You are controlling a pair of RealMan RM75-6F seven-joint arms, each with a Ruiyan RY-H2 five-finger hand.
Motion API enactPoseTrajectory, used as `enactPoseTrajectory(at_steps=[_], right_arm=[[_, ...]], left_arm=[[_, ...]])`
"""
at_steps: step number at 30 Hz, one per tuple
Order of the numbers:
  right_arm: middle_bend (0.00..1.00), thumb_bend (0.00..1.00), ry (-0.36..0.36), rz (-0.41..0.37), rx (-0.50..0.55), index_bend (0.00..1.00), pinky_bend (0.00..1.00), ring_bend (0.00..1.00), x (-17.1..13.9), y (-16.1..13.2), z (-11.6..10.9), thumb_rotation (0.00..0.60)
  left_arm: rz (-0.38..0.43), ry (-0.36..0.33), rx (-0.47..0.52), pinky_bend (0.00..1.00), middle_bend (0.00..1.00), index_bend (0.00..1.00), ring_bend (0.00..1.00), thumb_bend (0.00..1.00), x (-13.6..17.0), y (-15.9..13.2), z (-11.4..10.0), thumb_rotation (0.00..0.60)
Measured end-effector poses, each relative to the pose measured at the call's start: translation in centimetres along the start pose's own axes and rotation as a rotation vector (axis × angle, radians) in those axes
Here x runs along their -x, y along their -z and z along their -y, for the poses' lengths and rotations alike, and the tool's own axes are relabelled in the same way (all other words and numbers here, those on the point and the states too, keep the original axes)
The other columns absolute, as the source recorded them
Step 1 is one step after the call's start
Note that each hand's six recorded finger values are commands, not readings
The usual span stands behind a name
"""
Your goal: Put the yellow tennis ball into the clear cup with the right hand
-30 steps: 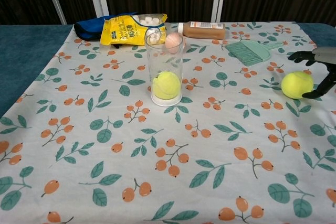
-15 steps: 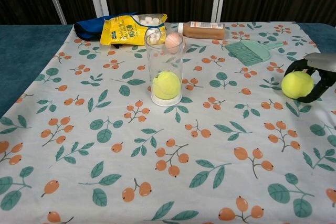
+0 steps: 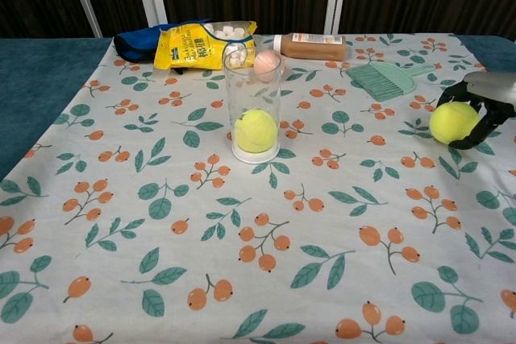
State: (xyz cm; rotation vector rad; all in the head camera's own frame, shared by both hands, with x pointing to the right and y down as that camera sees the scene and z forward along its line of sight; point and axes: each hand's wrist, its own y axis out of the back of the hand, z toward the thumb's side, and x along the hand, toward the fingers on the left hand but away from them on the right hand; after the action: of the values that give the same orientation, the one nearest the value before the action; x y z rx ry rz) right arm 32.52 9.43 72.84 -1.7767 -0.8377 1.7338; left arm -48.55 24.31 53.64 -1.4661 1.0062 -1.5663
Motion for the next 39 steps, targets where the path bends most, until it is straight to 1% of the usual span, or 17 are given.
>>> enactPoseTrajectory(at_steps=[4, 7, 13, 20, 24, 27, 30, 31, 35, 39], right_arm=[[0.42, 0.34, 0.018, -0.018, 0.007, 0.50, 0.11, 0.48, -0.4, -0.4, -1.2, 0.600], [0.42, 0.34, 0.035, -0.041, 0.008, 0.50, 0.11, 0.48, -0.8, -1.1, -2.6, 0.600], [0.42, 0.34, 0.080, -0.104, 0.000, 0.50, 0.11, 0.48, -1.7, -3.5, -6.8, 0.600], [0.42, 0.34, 0.135, -0.194, 0.007, 0.50, 0.11, 0.45, -2.9, -8.9, -13.2, 0.600], [0.42, 0.34, 0.158, -0.231, 0.000, 0.50, 0.11, 0.45, -3.2, -12.0, -15.4, 0.600], [0.42, 0.34, 0.160, -0.252, 0.013, 0.50, 0.11, 0.45, -3.3, -14.2, -16.3, 0.600], [0.42, 0.34, 0.148, -0.276, 0.025, 0.50, 0.11, 0.45, -3.4, -16.7, -16.5, 0.600], [0.42, 0.34, 0.143, -0.280, 0.028, 0.50, 0.11, 0.45, -3.4, -17.2, -16.5, 0.600], [0.42, 0.34, 0.104, -0.322, 0.058, 0.50, 0.11, 0.45, -3.8, -20.6, -15.4, 0.600], [0.42, 0.34, 0.088, -0.365, 0.066, 0.50, 0.11, 0.45, -4.3, -23.6, -14.3, 0.600]], left_arm=[[-0.002, -0.002, 0.003, 0.06, 0.00, 0.15, 0.00, 0.00, 0.0, 0.1, -0.1, 0.600], [-0.004, -0.003, 0.006, 0.06, 0.00, 0.15, 0.00, 0.00, 0.0, 0.1, -0.2, 0.600], [-0.014, -0.008, 0.016, 0.06, 0.00, 0.15, 0.00, 0.00, 0.0, 0.5, -0.4, 0.600], [-0.020, -0.011, 0.023, 0.06, 0.00, 0.14, 0.00, 0.00, 0.1, 0.7, -0.6, 0.600], [-0.025, -0.003, 0.021, 0.06, 0.00, 0.14, 0.00, 0.00, 0.1, 0.8, -0.5, 0.600], [-0.026, -0.004, 0.021, 0.06, 0.00, 0.14, 0.00, 0.00, 0.0, 0.8, -0.5, 0.600], [-0.027, -0.002, 0.023, 0.06, 0.00, 0.14, 0.00, 0.00, 0.0, 0.9, -0.5, 0.600], [-0.027, -0.002, 0.023, 0.06, 0.00, 0.14, 0.00, 0.00, -0.1, 0.9, -0.5, 0.600], [-0.031, -0.008, 0.029, 0.06, 0.00, 0.14, 0.00, 0.00, -0.1, 1.1, -0.7, 0.600], [-0.039, -0.007, 0.033, 0.06, 0.00, 0.14, 0.00, 0.00, -0.1, 1.3, -0.7, 0.600]])
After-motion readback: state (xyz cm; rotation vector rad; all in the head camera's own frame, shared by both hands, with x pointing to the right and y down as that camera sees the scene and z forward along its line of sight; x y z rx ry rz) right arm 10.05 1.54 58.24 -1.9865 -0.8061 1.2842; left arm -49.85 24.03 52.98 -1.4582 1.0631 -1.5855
